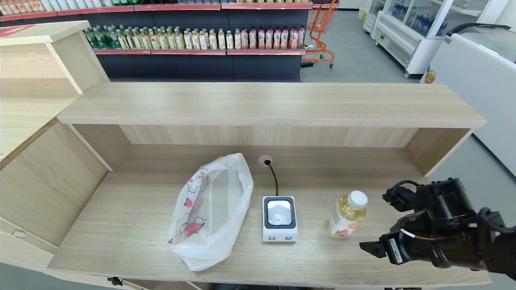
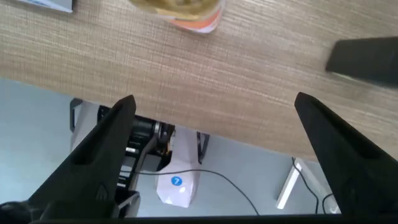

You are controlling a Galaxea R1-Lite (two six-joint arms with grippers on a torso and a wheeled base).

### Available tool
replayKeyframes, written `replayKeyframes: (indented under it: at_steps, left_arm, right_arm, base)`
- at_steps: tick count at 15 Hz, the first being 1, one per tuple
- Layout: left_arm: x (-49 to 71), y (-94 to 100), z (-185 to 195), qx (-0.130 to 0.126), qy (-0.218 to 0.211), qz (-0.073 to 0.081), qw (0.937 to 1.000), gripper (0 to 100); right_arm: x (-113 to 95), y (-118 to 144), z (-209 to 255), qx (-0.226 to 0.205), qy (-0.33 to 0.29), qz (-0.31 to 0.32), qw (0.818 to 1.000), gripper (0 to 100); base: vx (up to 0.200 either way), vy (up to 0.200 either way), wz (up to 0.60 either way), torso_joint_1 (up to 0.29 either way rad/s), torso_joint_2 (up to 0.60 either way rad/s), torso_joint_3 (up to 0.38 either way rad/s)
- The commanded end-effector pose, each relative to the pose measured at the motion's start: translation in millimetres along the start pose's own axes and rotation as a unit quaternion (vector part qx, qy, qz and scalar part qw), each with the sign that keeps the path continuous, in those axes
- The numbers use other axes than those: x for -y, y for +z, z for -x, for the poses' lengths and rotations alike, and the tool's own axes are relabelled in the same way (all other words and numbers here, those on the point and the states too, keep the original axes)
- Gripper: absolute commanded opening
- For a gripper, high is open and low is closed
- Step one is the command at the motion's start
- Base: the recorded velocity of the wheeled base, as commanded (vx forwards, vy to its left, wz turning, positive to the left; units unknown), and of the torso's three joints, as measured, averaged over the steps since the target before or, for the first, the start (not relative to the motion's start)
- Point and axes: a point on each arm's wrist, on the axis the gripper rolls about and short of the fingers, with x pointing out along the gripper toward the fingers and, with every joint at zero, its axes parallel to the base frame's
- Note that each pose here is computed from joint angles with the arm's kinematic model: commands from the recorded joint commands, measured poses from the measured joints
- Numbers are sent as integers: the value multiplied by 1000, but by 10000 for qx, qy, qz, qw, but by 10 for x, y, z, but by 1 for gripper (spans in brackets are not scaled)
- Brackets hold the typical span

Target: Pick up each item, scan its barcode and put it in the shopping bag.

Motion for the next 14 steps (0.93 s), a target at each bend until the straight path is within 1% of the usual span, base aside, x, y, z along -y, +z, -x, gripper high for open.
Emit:
replayKeyframes:
  at_steps: [1, 5, 8, 10, 13, 14]
  left_arm:
    - [0, 0, -1, -9, 6, -2, 10000, 100]
    - [0, 0, -1, -9, -2, -2, 10000, 100]
    - [0, 0, -1, -9, -2, -2, 10000, 100]
    - [0, 0, -1, -9, -2, -2, 10000, 100]
    - [0, 0, -1, -9, -2, -2, 10000, 100]
    - [0, 0, -1, -9, -2, -2, 10000, 100]
  right_arm:
    - [-88, -79, -315, -199, -13, 122, 9997, 100]
    - [-252, -4, -622, 603, 3, 191, 9980, 100]
    - [-344, 7, -773, 1034, 109, 239, 9943, 100]
    - [-381, 17, -840, 1209, 151, 256, 9922, 100]
    - [-391, 11, -931, 1338, 149, 247, 9906, 100]
    - [-396, 23, -957, 1459, 153, 240, 9889, 100]
  base:
    - [0, 0, 0, 0, 0, 0]
    - [0, 0, 0, 0, 0, 0]
    - [0, 0, 0, 0, 0, 0]
    - [0, 0, 0, 0, 0, 0]
    - [0, 0, 0, 0, 0, 0]
    - [0, 0, 0, 0, 0, 0]
